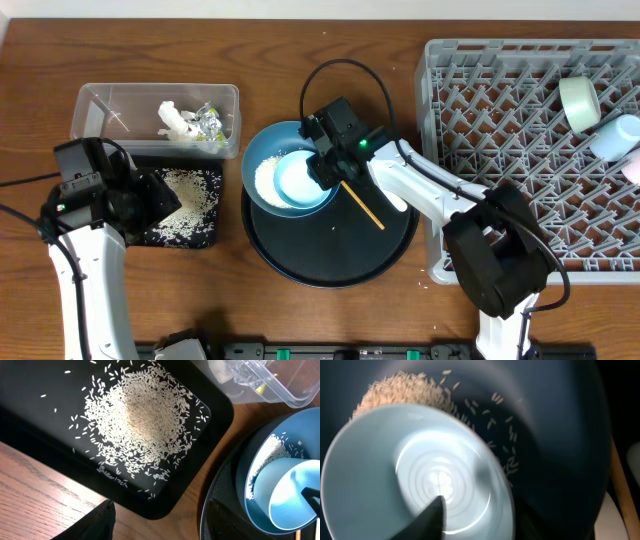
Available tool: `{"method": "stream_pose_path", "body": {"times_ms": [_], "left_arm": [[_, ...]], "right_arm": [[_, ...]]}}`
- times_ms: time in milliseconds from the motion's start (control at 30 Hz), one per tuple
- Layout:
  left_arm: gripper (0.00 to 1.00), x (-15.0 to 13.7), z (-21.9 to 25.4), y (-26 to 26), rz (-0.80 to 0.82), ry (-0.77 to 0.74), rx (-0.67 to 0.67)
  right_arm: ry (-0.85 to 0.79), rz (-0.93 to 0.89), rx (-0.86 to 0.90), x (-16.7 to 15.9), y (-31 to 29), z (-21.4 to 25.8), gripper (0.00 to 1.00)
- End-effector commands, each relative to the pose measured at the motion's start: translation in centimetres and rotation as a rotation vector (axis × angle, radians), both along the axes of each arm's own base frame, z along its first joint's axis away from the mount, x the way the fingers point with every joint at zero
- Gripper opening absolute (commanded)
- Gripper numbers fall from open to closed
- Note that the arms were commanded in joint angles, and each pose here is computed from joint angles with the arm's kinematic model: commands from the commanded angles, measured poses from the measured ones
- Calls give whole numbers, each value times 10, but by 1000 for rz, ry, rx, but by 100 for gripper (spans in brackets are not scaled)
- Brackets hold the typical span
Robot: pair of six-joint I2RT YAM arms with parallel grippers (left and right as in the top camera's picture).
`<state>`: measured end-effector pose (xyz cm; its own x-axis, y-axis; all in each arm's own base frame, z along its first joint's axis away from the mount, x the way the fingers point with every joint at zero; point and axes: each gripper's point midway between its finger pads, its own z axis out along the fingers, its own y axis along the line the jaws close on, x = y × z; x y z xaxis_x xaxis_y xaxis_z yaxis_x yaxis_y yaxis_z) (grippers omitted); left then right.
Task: Sort waste into correct bins and load items into the dishwasher rack
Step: 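Grasp the light blue plate in the bowl with the right gripper and lift, then carry the light blue plate right and stand it in the rack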
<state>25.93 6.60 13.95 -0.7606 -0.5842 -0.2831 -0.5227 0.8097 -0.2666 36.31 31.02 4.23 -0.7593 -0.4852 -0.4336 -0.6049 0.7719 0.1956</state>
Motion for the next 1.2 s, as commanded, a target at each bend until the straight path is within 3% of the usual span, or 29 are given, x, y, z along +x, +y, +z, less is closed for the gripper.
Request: {"method": "stream_pose_path", "body": {"times_ms": [0,67,133,467,700,900,1167], "left_arm": [[60,-1,0,3,3,6,9],[60,-1,0,3,3,6,9],[60,-1,0,3,3,5,9],[61,-1,0,3,3,5,9],[61,-1,0,3,3,5,10],[61,-1,0,3,3,5,10],[61,0,0,3,3,2,11]], "right_arm": [[-1,1,5,0,5,1,23],[2,1,3,-1,5,0,9],[6,-6,3,-1,4,0,2],[-14,-43,33,6,8,13,1],[-202,-102,71,32,1,99,1],[-477,-239,-47,59,-56,181,1],[-784,-640,-440,90,-202,257,1]]}}
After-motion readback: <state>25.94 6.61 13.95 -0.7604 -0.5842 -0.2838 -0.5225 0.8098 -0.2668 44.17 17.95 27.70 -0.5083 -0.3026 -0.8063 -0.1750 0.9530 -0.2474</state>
